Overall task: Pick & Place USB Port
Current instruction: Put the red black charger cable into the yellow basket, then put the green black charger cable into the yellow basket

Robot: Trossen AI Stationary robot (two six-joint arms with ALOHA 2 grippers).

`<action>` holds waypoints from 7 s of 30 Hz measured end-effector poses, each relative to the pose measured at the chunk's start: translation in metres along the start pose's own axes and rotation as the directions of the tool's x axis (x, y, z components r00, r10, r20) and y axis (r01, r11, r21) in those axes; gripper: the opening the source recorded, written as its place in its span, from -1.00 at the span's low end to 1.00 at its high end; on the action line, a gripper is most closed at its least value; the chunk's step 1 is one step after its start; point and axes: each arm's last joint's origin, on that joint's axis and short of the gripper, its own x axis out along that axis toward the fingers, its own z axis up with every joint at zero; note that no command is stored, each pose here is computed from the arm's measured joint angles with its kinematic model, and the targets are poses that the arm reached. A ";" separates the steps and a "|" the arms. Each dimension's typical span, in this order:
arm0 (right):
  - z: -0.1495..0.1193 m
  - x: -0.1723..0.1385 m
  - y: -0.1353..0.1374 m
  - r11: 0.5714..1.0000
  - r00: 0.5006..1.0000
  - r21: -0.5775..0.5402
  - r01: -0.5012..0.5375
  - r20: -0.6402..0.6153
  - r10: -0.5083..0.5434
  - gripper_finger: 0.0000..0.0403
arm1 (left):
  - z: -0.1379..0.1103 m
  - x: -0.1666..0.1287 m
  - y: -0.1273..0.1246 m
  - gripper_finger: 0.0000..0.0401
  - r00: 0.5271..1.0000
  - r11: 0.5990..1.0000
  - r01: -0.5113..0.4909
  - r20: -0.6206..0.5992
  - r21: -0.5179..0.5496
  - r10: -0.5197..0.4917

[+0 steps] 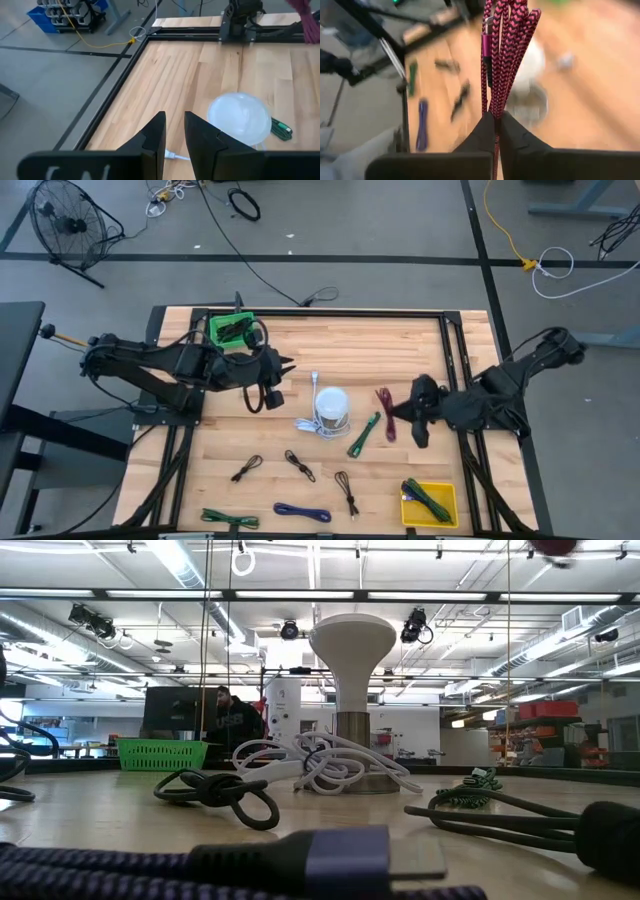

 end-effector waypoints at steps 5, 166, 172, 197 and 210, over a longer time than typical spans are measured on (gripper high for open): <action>-0.023 -0.002 0.001 0.989 0.984 0.131 0.072 -0.169 -0.049 -1.00 | -0.001 0.000 0.000 -0.62 1.000 1.000 0.000 -0.005 0.001 0.000; -0.241 0.020 0.066 0.974 0.908 0.159 0.164 -0.409 -0.086 0.08 | -0.004 0.000 0.001 -0.62 0.999 0.999 -0.011 -0.039 -0.046 0.009; -0.240 0.019 0.064 0.974 0.908 0.142 0.175 -0.406 -0.104 0.04 | -0.004 0.000 0.001 -0.62 0.999 0.999 -0.011 -0.039 -0.046 0.009; -0.144 -0.015 0.029 0.994 0.985 -0.002 0.107 -0.139 -0.106 0.03 | -0.004 0.000 0.001 -0.62 0.999 0.999 -0.011 -0.039 -0.045 0.009; -0.082 0.030 0.023 0.982 0.989 -0.116 0.150 0.026 -0.148 0.03 | -0.004 0.000 0.001 -0.62 0.999 0.999 -0.010 -0.039 -0.033 0.009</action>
